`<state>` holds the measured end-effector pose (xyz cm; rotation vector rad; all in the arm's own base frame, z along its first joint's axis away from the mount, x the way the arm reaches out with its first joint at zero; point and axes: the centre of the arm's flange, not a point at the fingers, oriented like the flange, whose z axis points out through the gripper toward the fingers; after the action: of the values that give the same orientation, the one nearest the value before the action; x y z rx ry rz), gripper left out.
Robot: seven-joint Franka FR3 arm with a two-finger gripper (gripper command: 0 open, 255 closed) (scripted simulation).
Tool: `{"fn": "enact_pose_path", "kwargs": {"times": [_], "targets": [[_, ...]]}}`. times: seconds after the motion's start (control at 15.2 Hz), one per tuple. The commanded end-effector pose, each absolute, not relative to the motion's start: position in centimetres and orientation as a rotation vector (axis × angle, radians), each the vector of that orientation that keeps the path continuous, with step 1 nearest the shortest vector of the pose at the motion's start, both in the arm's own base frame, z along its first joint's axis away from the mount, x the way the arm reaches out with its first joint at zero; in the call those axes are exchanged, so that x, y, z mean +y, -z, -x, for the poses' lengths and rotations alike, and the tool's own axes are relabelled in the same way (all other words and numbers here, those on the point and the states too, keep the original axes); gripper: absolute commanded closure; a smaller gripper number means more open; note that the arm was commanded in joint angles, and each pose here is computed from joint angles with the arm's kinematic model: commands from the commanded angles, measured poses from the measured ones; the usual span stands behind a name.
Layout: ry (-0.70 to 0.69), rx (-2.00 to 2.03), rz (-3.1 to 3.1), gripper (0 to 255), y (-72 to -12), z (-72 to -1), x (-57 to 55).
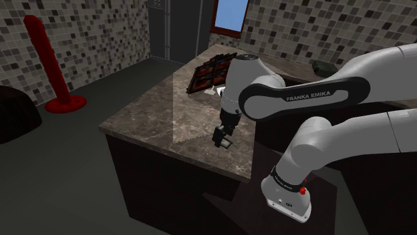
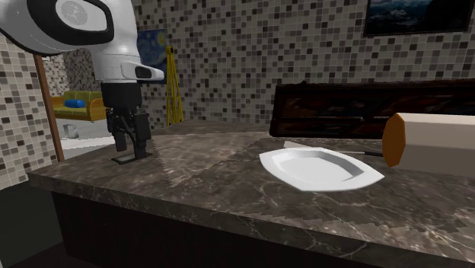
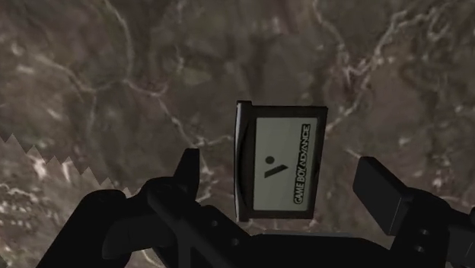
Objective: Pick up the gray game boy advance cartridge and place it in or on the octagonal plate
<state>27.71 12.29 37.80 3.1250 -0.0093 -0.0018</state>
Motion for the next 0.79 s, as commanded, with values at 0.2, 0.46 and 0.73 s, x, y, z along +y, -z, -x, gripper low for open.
{"fn": "enact_pose_path", "kwargs": {"times": [0.2,0.46,0.73], "targets": [[0.002,-0.009,-3.125,255,-37.8,-27.7,12.27],[0.002,-0.01,-3.125,255,-37.76,-27.83,12.16],[0.002,-0.009,-3.125,255,-38.32,-27.71,12.29]]}}
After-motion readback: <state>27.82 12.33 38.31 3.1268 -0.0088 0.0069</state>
